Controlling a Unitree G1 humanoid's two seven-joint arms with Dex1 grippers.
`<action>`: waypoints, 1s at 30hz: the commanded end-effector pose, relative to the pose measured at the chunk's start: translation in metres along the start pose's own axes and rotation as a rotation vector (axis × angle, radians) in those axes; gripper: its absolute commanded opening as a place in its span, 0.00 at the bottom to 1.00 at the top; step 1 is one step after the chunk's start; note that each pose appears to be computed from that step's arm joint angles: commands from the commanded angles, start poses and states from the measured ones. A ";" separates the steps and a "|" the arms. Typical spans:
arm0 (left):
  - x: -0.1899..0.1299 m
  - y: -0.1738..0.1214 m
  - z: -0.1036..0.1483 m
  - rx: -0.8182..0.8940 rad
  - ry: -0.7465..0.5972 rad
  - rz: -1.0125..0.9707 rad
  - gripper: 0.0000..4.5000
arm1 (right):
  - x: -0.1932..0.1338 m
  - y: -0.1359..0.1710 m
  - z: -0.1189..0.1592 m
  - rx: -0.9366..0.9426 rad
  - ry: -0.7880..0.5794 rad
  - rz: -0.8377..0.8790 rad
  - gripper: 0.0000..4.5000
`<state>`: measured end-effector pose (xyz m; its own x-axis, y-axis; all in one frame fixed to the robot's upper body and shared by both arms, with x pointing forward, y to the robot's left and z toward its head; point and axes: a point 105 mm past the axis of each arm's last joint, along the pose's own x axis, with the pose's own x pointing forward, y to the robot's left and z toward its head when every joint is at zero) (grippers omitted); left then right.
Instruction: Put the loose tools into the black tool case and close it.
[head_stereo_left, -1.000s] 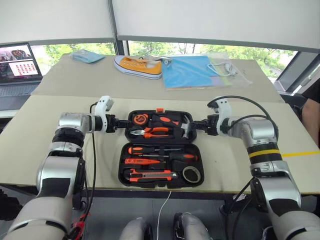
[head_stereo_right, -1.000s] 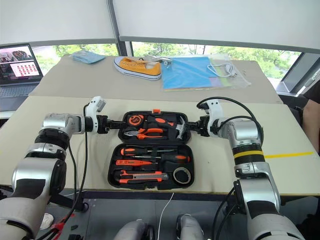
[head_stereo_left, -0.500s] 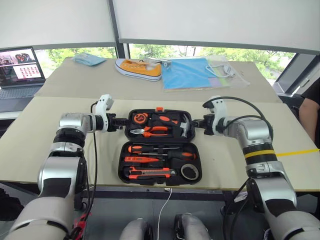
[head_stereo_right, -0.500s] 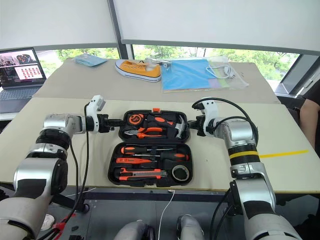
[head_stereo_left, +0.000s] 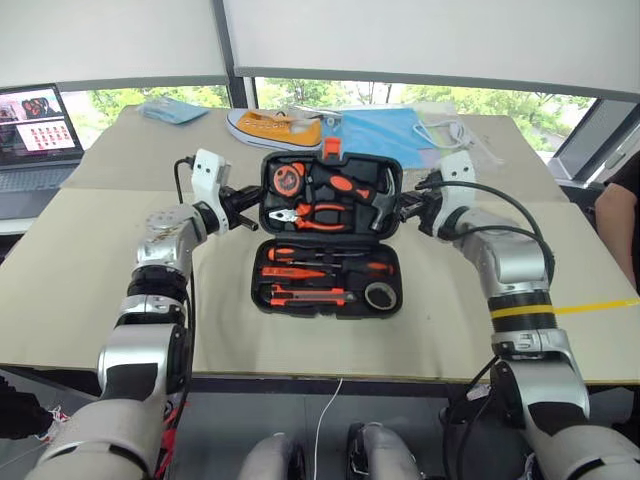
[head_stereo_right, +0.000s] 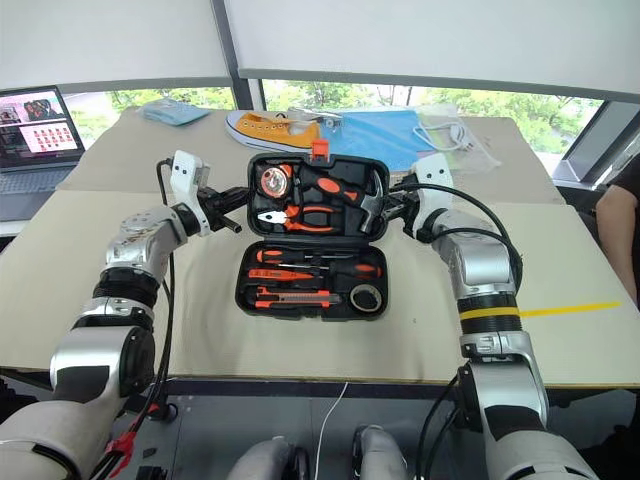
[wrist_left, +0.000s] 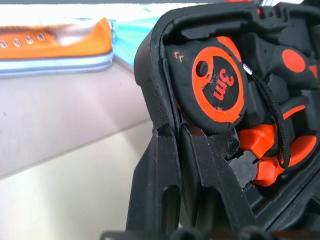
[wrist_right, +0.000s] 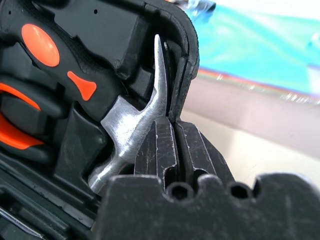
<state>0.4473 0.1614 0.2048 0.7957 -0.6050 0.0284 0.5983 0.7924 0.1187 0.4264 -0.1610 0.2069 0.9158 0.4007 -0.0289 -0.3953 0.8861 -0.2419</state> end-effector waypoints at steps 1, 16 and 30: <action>-0.002 -0.007 0.018 0.243 -0.088 0.027 0.01 | -0.016 -0.005 0.031 -0.217 -0.202 -0.066 0.00; -0.133 0.028 -0.002 0.256 -0.015 0.335 0.56 | -0.129 0.018 0.006 -0.460 -0.305 -0.054 0.43; -0.076 0.035 -0.007 0.227 0.212 0.017 0.89 | -0.178 0.111 -0.043 -0.106 0.127 0.736 0.29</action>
<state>0.4018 0.2566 0.1974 0.8702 -0.4676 -0.1552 0.4927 0.8276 0.2689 0.2276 -0.1549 0.1393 0.4830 0.8123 -0.3270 -0.8750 0.4339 -0.2148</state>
